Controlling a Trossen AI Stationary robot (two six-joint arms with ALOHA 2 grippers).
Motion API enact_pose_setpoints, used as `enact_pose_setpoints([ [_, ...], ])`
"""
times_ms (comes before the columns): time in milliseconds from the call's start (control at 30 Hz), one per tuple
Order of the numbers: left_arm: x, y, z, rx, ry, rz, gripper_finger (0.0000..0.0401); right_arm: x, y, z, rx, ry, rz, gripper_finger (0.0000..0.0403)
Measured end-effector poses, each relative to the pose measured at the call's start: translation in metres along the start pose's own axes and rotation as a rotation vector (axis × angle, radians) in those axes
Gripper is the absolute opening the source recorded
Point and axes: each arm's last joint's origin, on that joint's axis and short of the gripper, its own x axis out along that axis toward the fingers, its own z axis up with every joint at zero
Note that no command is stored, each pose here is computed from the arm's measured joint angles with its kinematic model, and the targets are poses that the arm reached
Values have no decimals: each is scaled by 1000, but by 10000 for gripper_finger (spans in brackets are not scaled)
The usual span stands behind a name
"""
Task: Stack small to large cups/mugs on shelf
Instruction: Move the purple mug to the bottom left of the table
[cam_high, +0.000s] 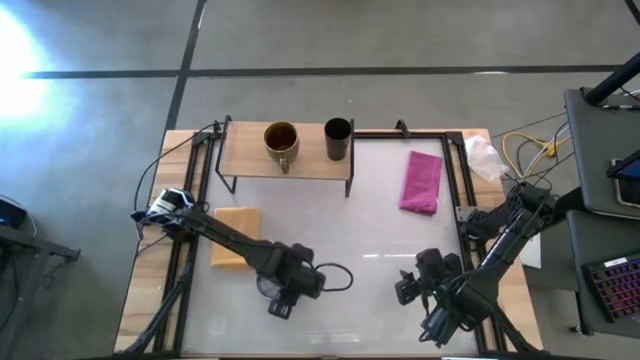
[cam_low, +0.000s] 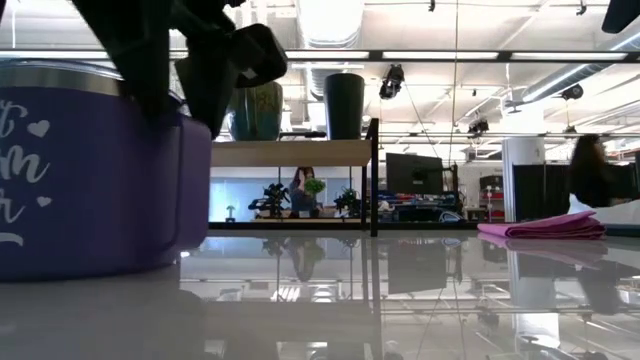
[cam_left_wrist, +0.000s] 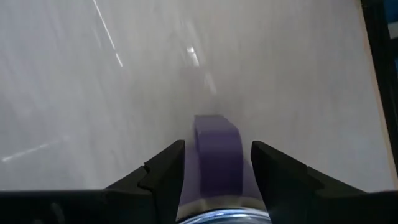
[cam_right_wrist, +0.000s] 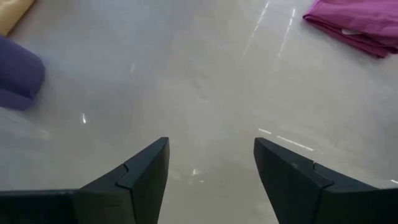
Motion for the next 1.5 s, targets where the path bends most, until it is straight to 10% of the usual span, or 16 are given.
enact_pose_setpoints([
  [433, -81, -10, -17, -539, -217, 17, 171, -1, -1, 2, 18, -28, 8, 228],
  [700, -117, -65, -71, -811, -221, 30, 171, -12, -14, 25, 113, -53, 16, 228],
  [967, -79, -110, -111, -1052, -151, 80, 148, -9, -2, 50, 193, -16, 134, 159],
  [1233, -30, -113, -117, -1107, -266, 70, 24, 16, 49, 55, 192, 9, 332, 21],
  [1500, -6, -104, -129, -1283, -395, 114, 6, 50, 83, 61, 154, 64, 394, 11],
])
